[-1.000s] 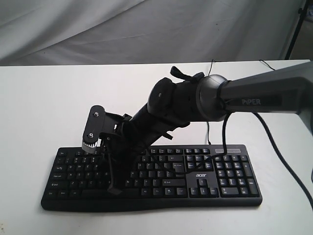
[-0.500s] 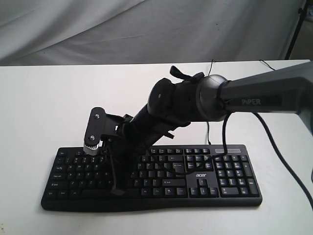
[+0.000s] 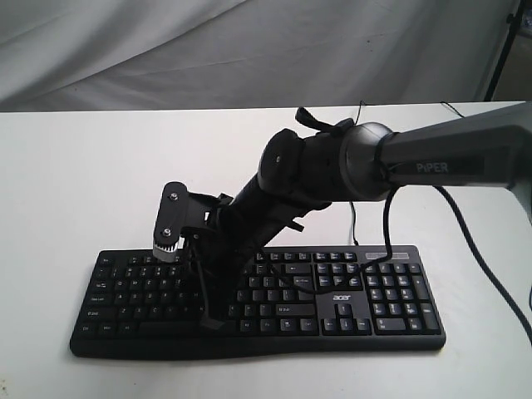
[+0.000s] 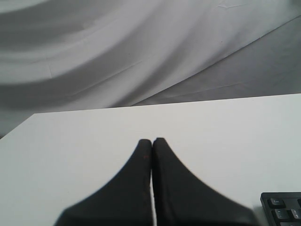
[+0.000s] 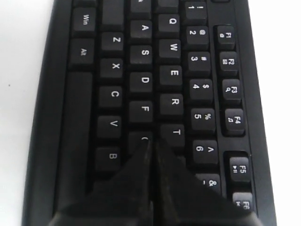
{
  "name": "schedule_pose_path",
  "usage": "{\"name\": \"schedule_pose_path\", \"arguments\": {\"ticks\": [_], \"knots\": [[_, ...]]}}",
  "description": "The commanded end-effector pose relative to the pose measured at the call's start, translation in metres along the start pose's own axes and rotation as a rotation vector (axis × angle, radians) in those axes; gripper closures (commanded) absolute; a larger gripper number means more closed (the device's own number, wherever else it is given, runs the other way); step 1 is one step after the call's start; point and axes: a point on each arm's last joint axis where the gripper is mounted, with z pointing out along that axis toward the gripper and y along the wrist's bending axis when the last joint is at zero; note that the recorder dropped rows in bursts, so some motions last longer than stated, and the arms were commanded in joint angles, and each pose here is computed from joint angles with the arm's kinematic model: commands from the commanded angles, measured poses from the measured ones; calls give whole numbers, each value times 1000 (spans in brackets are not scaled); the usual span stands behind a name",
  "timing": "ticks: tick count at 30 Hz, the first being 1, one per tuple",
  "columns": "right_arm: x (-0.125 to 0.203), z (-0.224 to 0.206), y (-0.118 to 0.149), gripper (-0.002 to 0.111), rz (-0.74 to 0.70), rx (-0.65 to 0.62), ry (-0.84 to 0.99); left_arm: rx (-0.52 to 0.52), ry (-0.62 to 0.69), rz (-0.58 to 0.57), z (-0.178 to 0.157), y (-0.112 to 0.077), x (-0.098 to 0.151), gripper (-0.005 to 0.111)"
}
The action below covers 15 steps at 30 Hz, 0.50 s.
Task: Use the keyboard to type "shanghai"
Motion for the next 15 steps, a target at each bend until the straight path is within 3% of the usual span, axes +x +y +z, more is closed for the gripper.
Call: {"name": "schedule_pose_path", "arguments": {"ticks": [1,15], "knots": [[-1,-6,-2,108,2,-2,0,4,3,-3,1,0,1,106],[0,-5,-1,108,0,-14,3,4,3,-3,1,0,1,106]]}}
